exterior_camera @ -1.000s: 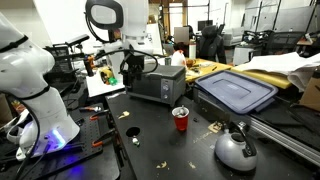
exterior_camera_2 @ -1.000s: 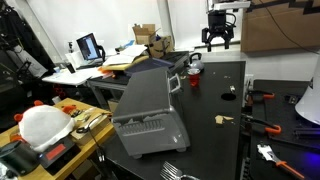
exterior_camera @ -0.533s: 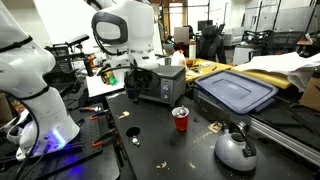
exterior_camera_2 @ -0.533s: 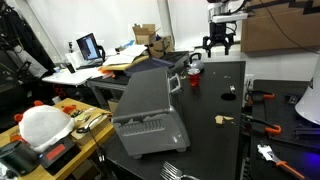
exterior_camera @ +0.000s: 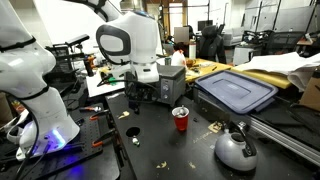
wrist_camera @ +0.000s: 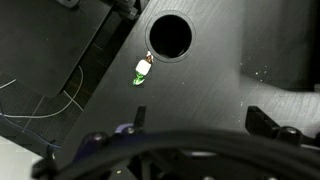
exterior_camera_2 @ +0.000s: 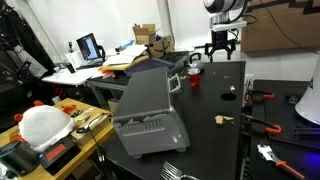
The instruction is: Put the piece of candy inside the red cup
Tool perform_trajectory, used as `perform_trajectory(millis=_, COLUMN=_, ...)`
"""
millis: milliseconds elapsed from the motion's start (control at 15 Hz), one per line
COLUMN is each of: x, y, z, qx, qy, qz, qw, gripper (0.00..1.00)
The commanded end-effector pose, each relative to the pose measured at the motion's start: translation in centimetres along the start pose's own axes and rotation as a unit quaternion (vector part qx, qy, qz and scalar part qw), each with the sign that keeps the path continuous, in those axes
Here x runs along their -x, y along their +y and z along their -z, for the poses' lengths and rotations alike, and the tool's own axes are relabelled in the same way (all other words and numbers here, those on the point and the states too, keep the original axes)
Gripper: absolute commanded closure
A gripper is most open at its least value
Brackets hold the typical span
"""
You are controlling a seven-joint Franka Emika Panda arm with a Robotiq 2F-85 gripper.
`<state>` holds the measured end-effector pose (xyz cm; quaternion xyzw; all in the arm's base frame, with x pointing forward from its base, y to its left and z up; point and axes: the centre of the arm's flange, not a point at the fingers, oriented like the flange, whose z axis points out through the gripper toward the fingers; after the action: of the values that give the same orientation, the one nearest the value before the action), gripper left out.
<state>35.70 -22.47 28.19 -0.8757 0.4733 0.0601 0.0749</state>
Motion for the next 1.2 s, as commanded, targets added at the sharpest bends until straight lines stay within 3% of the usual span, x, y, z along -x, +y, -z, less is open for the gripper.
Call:
perform_trajectory(millis=0, x=-1.0, y=0.7, z=-0.7, qx=0.003, qy=0.01, qz=-0.027, qw=0.9996, gripper=0.0)
perform_trajectory(millis=1133, x=-1.7, y=5.7, z=-6.9, qx=0.045, qy=-0.023, qz=-0.055, qw=0.9972, gripper=0.0)
